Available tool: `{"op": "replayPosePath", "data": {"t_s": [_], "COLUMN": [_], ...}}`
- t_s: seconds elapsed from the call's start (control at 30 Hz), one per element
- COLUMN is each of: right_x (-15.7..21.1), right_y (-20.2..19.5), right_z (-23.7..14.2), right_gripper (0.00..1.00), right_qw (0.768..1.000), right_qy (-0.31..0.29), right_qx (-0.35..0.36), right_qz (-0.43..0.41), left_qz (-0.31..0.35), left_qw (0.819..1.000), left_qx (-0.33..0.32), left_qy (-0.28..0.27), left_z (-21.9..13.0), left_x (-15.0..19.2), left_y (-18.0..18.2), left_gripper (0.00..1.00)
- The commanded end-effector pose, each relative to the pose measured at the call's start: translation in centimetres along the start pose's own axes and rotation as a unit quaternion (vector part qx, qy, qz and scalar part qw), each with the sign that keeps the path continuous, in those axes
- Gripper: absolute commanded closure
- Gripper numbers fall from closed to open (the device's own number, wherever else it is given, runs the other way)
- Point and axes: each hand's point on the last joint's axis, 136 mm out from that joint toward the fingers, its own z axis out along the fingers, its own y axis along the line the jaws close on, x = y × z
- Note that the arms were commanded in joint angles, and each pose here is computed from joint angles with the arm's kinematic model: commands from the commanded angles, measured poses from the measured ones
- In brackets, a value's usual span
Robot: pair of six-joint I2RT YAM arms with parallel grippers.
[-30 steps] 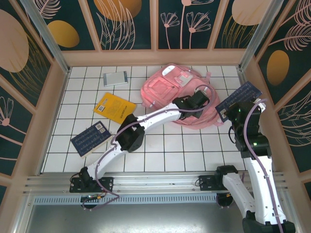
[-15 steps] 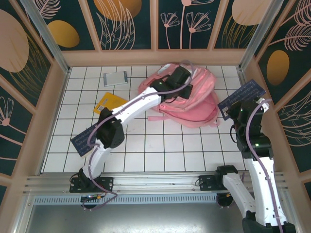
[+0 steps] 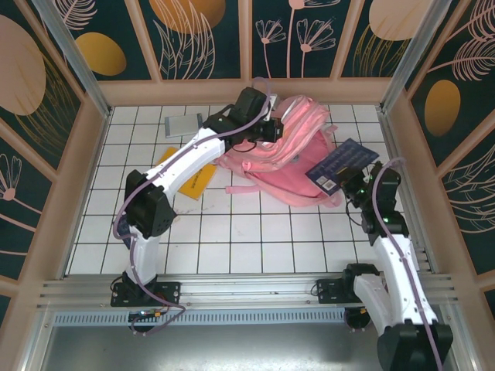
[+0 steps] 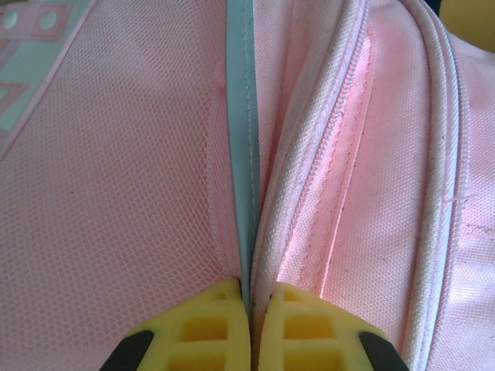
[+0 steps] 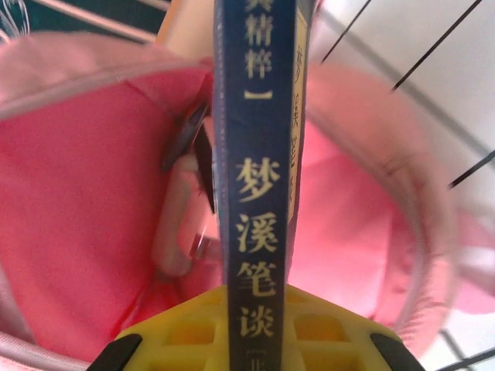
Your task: Pack books, pencil case, and school supplies into a backpack
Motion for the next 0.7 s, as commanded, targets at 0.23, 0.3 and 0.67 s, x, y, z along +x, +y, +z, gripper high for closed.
{"op": "replayPosePath", "data": {"t_s": [0.23,0.3,0.67], "right_x": [1.2,1.7,1.7], "right_y": [8.7,9.4,11.0], "right_z": [3.9,5.1,12.8], "right_gripper": [1.00,1.00,1.00], "right_qw": [0.971,0.970,0.980], "right_qy": [0.089,0.099,0.062], "right_qx": [-0.218,-0.217,-0.178], "right_qz": [0.043,0.047,0.062], "left_qz": [-0.015,-0.017,-0.019], "left_qw": [0.992,0.991,0.990], "left_qx": [0.097,0.104,0.118], "left_qy": [-0.085,-0.084,-0.080], "left_z": [-5.3,-5.4,-5.7], "left_x": [-5.9,-6.1,-6.5], "left_y": [-3.2,-3.4,-3.9], "left_gripper": [1.00,1.00,1.00]}}
